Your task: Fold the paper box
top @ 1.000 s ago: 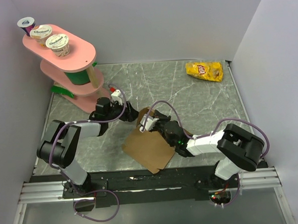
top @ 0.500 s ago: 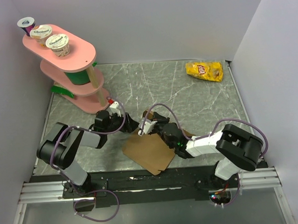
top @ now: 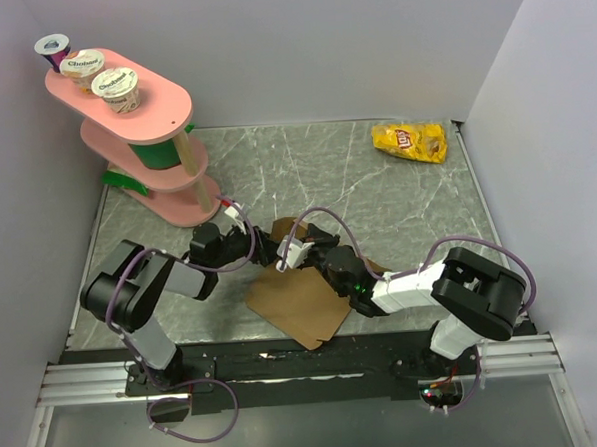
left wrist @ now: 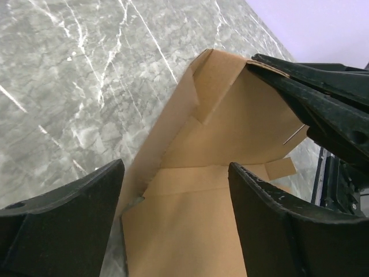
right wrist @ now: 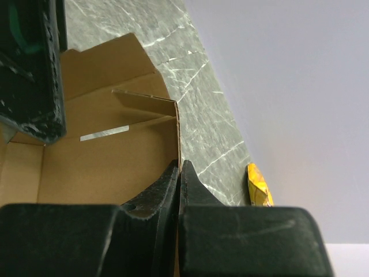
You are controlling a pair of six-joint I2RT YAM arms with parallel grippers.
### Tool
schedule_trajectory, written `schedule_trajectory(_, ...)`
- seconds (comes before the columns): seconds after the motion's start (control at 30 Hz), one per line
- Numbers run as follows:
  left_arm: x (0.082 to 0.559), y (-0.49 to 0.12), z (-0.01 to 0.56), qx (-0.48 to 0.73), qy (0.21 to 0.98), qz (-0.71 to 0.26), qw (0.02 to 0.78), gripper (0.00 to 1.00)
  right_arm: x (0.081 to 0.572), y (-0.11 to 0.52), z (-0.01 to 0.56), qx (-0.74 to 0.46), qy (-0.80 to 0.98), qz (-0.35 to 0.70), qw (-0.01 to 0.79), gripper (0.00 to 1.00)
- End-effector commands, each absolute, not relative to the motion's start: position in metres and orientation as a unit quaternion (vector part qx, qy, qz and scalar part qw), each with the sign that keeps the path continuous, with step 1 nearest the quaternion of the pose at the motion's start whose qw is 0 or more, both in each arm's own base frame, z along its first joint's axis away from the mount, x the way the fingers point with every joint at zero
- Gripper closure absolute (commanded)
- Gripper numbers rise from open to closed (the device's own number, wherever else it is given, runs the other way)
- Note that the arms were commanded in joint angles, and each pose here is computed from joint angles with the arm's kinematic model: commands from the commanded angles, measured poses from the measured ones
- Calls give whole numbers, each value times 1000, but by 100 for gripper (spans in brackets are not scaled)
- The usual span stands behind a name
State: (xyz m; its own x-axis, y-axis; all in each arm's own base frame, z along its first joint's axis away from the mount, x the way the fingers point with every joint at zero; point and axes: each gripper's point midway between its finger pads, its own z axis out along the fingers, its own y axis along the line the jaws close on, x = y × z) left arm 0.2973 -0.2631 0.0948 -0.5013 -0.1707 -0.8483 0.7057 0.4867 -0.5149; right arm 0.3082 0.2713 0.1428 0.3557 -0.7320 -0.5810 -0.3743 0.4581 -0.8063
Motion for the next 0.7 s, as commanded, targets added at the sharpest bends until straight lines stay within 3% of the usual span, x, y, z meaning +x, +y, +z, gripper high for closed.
schedule_trajectory(0.0,305,-276,110,213,694,-484,488,23,306,278,144,-494,553,-122,660,97)
schedule_trajectory(0.13,313,-278,111,213,693,-477,497,25,306,279,144,-493,555,-117,661,97)
schedule_trajectory(0.23,314,-277,113,204,692,-471,507,37,307,279,141,-496,556,-124,656,97)
schedule_trajectory(0.3,316,-274,113,189,699,-463,512,50,308,276,139,-492,561,-131,653,97)
schedule_trajectory(0.67,301,-292,110,164,741,-399,515,82,304,271,151,-468,570,-117,665,97)
